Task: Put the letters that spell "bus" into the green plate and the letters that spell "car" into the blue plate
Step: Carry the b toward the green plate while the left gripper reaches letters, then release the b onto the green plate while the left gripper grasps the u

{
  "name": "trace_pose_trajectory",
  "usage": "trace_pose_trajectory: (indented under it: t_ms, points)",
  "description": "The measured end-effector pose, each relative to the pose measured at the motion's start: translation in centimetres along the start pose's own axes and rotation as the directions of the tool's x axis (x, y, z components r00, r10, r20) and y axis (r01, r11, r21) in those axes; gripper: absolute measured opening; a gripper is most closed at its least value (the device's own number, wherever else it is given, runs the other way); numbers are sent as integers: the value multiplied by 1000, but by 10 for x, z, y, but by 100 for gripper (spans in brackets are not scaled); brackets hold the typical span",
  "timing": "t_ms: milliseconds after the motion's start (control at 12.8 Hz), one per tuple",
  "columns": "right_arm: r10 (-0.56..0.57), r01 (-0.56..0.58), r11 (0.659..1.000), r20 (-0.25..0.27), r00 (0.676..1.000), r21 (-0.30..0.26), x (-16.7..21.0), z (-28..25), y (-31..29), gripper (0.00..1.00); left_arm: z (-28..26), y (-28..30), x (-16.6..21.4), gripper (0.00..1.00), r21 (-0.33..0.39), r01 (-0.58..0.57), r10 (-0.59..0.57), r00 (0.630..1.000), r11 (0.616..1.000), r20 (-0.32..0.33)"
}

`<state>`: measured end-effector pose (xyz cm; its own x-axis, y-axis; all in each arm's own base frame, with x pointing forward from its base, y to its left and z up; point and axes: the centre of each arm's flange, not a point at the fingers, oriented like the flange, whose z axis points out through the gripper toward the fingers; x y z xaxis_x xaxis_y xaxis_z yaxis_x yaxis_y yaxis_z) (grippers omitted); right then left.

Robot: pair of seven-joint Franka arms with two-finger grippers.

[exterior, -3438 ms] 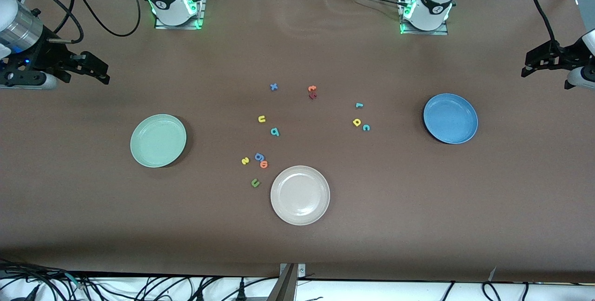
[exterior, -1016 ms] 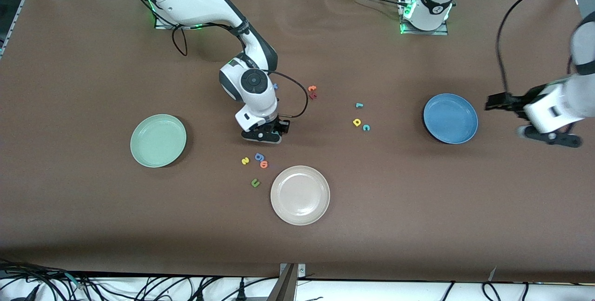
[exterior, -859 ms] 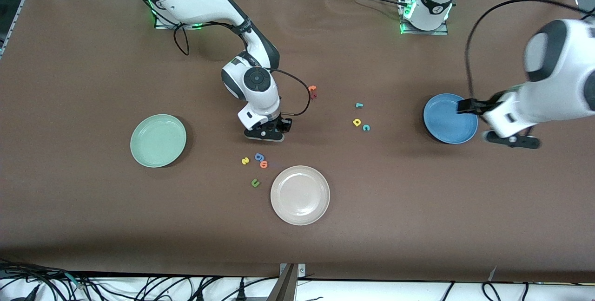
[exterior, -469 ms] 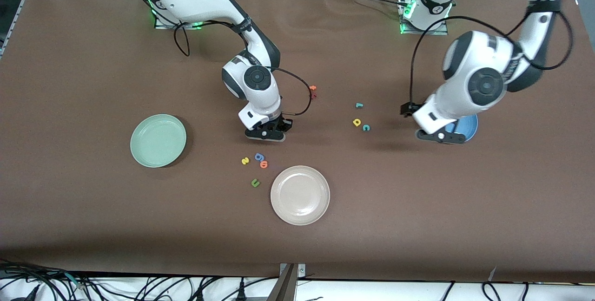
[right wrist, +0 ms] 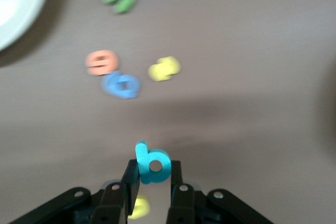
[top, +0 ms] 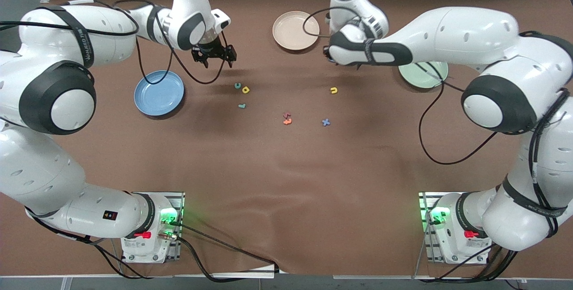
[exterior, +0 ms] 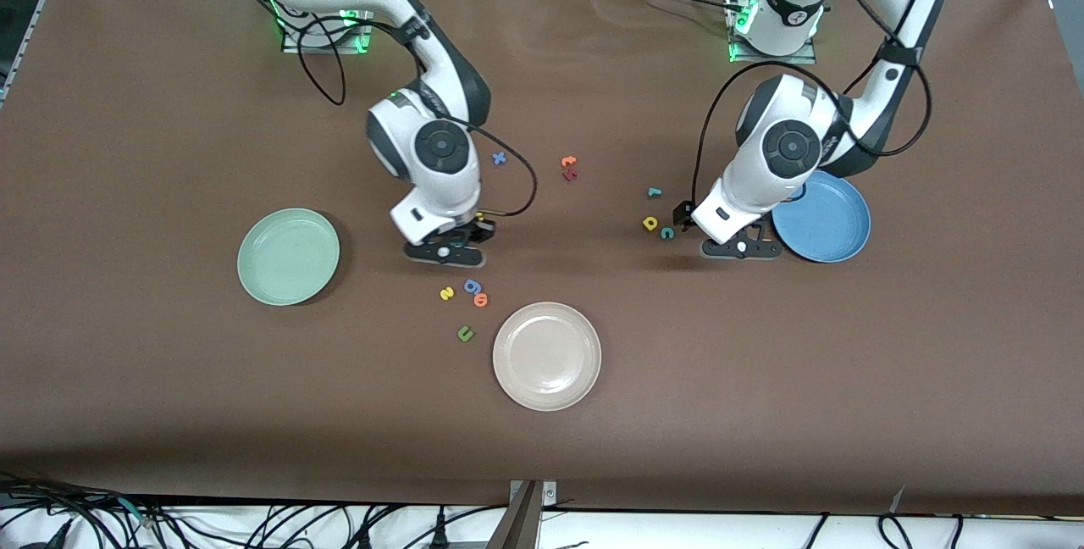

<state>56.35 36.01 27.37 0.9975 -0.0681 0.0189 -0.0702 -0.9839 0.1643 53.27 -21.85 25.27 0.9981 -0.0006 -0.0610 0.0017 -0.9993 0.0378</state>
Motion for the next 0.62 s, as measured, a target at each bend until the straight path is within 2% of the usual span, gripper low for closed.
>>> trace_pose_trajectory:
  t_ms: [234, 391, 469, 547, 625]
  points:
    - [-59, 72, 989, 101, 993, -126, 29, -4, 91, 28, 39, 25, -14, 93, -26, 49, -50, 998, 998, -27]
    - [-77, 104, 981, 157, 984, -166, 45, 13, 165, 28, 59, 49, -26, 91, -33, 62, -63, 998, 998, -23]
    - [-66, 102, 979, 192, 979, -179, 45, 27, 194, 28, 63, 52, -28, 86, -32, 63, -63, 998, 998, -20]
    - [-50, 93, 978, 224, 973, -188, 38, 51, 217, 28, 65, 51, -28, 86, -31, 68, -69, 997, 997, -19]
    - [-36, 81, 979, 234, 972, -186, 29, 77, 233, 28, 65, 47, -26, 81, -28, 75, -76, 997, 997, -20]
